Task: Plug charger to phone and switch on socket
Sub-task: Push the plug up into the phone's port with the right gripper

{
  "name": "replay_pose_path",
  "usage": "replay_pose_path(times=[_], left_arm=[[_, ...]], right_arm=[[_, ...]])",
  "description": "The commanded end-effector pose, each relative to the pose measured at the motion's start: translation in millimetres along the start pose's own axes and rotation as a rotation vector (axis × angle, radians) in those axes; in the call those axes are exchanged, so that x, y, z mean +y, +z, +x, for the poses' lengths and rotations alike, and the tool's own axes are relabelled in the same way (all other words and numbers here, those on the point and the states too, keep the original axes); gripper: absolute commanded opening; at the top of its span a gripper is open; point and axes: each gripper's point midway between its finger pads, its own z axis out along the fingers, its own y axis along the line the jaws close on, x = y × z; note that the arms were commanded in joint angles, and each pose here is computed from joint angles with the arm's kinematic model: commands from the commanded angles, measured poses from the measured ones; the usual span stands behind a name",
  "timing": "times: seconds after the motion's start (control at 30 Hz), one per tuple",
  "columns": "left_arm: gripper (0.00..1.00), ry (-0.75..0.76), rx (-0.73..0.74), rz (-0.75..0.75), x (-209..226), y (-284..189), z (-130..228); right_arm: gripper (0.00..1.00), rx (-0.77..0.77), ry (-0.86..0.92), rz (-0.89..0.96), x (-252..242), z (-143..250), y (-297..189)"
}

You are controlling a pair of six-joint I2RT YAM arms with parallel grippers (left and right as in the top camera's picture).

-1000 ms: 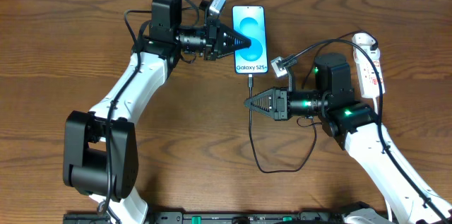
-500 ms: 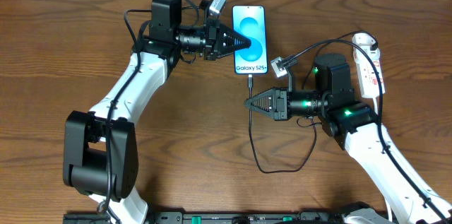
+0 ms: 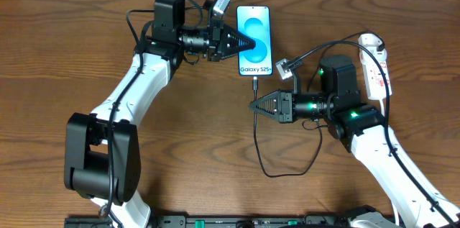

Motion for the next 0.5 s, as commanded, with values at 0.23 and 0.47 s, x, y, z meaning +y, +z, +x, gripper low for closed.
replay_pose_path(times=[0.23, 0.47], left_arm=[[0.07, 0.067, 0.024, 0.029, -16.8, -1.1, 3.5], [0.07, 0.087, 0.023, 0.029, -16.8, -1.1, 3.5]], right_arm=[[0.01, -0.009, -0.014, -0.013, 4.1, -3.0, -0.8], [0.01, -0.008, -0.014, -0.012, 4.0, -2.9, -0.7]])
